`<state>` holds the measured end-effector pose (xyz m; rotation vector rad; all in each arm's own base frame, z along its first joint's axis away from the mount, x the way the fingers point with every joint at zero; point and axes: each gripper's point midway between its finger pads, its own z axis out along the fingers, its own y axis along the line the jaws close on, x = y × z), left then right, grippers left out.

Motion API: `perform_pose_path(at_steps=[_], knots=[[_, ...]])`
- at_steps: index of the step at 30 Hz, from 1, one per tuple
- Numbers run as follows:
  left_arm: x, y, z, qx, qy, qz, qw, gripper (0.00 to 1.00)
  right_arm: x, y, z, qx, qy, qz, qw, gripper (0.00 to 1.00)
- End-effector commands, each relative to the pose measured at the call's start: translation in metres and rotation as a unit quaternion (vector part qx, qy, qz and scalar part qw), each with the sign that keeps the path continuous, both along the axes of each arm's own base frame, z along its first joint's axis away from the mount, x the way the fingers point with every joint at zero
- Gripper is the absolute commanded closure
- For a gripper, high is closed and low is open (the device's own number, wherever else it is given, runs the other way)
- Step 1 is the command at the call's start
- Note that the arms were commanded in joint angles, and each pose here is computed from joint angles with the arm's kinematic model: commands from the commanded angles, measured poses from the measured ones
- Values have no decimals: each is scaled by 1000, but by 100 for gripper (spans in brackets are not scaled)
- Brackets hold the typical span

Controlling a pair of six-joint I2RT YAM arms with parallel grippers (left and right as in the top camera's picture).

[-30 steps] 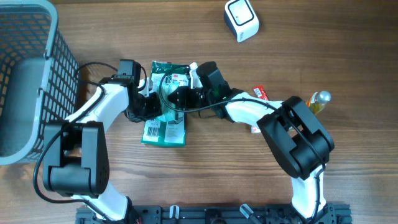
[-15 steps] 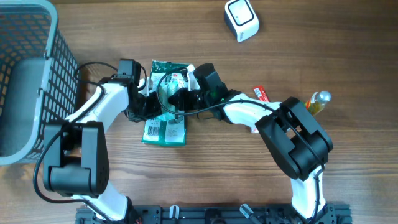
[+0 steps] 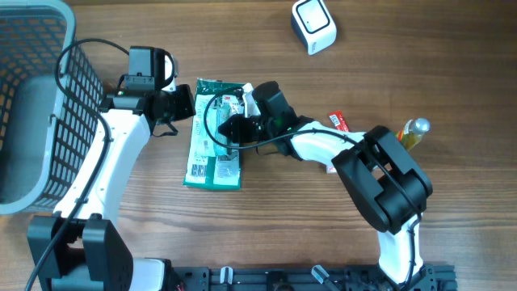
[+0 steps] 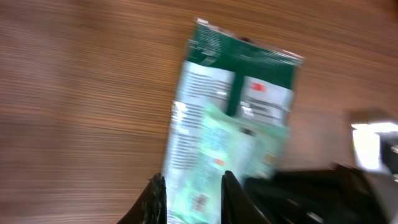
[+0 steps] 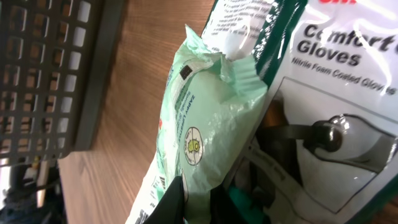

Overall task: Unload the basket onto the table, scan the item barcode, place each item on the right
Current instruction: 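Lift the light green packet and carry it up to the white scanner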

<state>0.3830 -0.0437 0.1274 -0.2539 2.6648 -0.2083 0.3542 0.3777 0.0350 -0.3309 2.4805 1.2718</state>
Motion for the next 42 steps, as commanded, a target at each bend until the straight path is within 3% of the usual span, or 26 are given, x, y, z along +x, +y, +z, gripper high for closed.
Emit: perform_pose_path(at_steps=[1, 2, 4, 5, 27, 42], knots=[[5, 40, 2, 85, -11, 66, 994, 71, -3, -7, -8, 14, 22, 18, 999, 96], [7, 44, 3, 84, -15, 71, 994, 62, 0, -11, -8, 15, 27, 12, 999, 95], [9, 48, 4, 84, -18, 76, 993, 35, 1, -13, -6, 22, 30, 15, 999, 96], [8, 50, 3, 84, -16, 78, 993, 0, 0, -13, -3, 28, 32, 20, 999, 96], [7, 50, 3, 85, -13, 78, 993, 0, -7, -10, 10, 48, 9, 61, 997, 96], [7, 50, 3, 85, -13, 78, 993, 0, -9, -12, 14, 67, 55, 52, 995, 96]])
